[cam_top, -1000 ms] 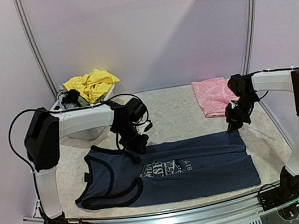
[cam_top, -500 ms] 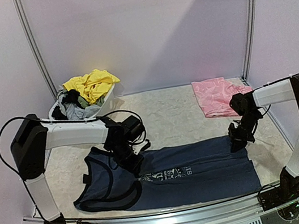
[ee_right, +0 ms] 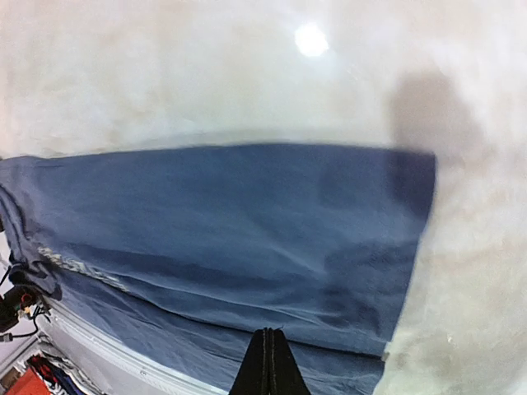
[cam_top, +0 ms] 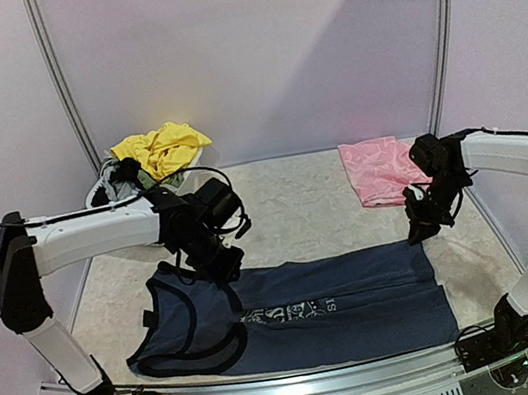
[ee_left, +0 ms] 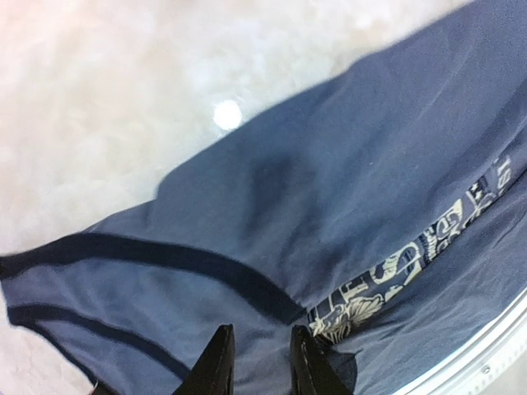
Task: Fold and stack the mixed laundry pile
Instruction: Smooth out the rectangle-folded tank top at the center of the board, then rotate the rectangle-folded tank top at the center of the board.
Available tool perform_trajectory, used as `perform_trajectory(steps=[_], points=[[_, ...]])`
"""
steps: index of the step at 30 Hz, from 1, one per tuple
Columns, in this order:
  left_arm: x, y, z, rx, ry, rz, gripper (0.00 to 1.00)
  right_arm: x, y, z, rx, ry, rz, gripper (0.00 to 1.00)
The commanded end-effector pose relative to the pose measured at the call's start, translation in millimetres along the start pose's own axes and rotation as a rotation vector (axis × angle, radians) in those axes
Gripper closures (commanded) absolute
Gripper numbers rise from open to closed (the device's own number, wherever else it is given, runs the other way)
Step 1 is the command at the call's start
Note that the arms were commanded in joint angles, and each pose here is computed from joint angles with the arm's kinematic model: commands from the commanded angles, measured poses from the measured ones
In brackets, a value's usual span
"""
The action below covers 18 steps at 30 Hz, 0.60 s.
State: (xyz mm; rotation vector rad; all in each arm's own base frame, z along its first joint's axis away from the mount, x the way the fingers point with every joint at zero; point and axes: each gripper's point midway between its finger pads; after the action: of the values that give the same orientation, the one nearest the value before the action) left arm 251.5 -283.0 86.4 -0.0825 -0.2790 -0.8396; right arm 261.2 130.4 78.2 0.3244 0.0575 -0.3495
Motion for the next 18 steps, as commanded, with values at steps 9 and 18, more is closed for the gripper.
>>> perform_trajectory(steps=[9,18], points=[[-118,11,10,0.084,0.082,0.344,0.74,8,126,-31,0.149,0.024,0.341,1.0],[-150,3,-31,0.049,0.175,0.403,0.76,4,118,-84,0.111,0.124,0.354,1.0]])
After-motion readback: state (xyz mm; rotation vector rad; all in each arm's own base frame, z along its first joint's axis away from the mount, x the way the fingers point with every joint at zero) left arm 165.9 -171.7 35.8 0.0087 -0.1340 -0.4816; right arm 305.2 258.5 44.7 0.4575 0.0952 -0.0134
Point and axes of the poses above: each gripper's point midway between its finger pads, its own z axis back along the fingers, its own y axis along the line the jaws close on, x = y × z, and after that the axes turned 14 degrees about -z, right-handed
